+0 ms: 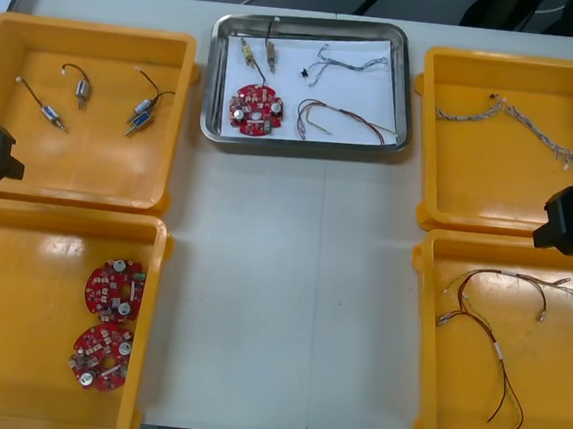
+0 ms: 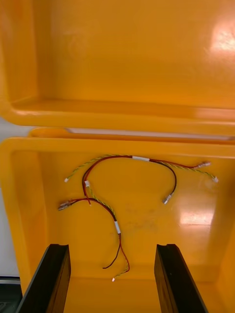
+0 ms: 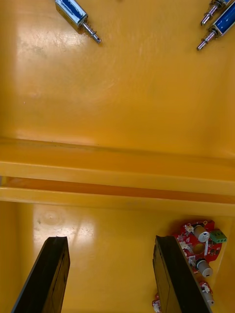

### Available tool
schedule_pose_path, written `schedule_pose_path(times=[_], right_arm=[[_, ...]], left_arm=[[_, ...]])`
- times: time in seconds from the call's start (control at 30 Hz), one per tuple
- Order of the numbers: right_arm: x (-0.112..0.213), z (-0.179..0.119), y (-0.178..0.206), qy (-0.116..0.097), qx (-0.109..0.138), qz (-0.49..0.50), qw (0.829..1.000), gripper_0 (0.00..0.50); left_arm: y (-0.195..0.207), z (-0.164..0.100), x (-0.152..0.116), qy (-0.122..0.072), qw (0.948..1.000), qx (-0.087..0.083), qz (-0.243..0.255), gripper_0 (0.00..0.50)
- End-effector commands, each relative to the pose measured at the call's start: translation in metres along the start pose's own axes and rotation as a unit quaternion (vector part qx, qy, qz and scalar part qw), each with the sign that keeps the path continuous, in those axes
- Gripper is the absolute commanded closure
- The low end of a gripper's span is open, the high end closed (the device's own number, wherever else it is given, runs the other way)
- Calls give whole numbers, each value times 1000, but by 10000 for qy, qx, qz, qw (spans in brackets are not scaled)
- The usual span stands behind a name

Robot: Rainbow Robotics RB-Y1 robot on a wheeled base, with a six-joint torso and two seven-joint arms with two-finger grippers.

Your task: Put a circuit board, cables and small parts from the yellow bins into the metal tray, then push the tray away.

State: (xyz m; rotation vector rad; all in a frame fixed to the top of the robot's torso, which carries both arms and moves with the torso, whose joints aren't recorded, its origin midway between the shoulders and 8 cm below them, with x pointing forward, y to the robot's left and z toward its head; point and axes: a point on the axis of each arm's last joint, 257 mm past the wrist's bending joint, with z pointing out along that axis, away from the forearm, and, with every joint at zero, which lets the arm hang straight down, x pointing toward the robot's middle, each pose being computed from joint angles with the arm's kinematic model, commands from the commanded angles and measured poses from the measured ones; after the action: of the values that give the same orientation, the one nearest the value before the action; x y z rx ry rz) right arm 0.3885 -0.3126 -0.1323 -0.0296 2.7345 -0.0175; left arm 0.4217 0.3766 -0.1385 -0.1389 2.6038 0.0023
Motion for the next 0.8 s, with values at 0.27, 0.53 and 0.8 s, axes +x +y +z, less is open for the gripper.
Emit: schedule_pose_path(times=[0.27,0.53,0.8], right_arm=[[22,2,-41,44,244,291,9993,0],[23,12,-27,62,18,359,9993,0],[27,21,-28,102,141,324,9993,0]], left_arm=[[13,-14,-9,-203,9985,-174,479,0],[13,-14,-9,-203,9985,-174,479,0],[13,-14,-9,-203,9985,-174,479,0]])
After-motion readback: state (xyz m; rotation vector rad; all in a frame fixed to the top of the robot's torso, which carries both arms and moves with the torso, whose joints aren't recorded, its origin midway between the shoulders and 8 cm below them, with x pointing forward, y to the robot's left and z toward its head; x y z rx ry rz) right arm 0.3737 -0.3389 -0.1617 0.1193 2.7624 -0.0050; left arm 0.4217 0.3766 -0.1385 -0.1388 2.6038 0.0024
